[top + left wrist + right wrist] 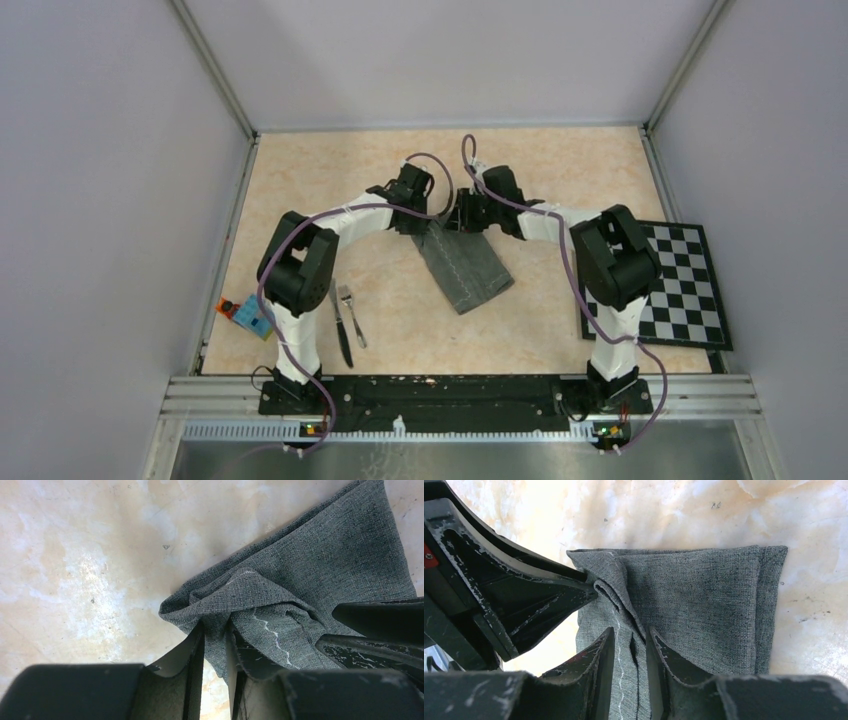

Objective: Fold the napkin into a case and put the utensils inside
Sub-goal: Smooth out the 2/3-rectangle-folded napkin at the center of the board.

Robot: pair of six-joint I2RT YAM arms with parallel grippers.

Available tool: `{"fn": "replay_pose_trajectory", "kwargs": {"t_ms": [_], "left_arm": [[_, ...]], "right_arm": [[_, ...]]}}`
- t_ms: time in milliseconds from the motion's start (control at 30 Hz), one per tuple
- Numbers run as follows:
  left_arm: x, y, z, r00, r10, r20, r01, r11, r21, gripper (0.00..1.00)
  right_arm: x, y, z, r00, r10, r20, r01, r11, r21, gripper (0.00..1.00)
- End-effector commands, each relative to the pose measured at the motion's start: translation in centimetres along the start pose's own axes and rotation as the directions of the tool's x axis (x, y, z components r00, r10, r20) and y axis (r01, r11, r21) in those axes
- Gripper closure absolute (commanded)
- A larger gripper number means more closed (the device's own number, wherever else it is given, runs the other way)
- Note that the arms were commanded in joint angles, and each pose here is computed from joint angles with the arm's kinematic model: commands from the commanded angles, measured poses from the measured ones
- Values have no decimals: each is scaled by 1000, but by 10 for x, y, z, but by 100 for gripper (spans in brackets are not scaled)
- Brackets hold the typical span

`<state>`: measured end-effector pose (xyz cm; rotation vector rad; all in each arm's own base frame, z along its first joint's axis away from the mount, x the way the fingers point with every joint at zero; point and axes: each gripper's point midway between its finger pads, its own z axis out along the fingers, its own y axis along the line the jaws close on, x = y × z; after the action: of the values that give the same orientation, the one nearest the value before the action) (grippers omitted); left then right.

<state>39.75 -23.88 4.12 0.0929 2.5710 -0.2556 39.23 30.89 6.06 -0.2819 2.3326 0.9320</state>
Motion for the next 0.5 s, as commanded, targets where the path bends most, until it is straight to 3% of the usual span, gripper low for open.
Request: {"fn": "replay_pose_trajectory", "kwargs": {"t_ms": [0, 133, 233, 467], "left_arm": [[-19, -10, -4, 999, 3, 51, -5, 1000, 29, 77], [-21, -10, -7, 999, 3, 54, -4, 1000, 27, 92], [-22, -12, -11, 998, -3, 67, 1, 999, 38, 98], [-27, -13, -20, 995, -11, 96, 6, 999, 54, 100]], "right_arm": [[-26, 21, -18, 997, -17, 73, 21, 999, -51, 71], [-28, 30, -25, 997, 15, 81, -9, 997, -74, 71], [-26, 46, -28, 995, 58, 78, -44, 986, -162, 78], [-20, 57, -10, 991, 127, 32, -115, 960, -255, 100]]}}
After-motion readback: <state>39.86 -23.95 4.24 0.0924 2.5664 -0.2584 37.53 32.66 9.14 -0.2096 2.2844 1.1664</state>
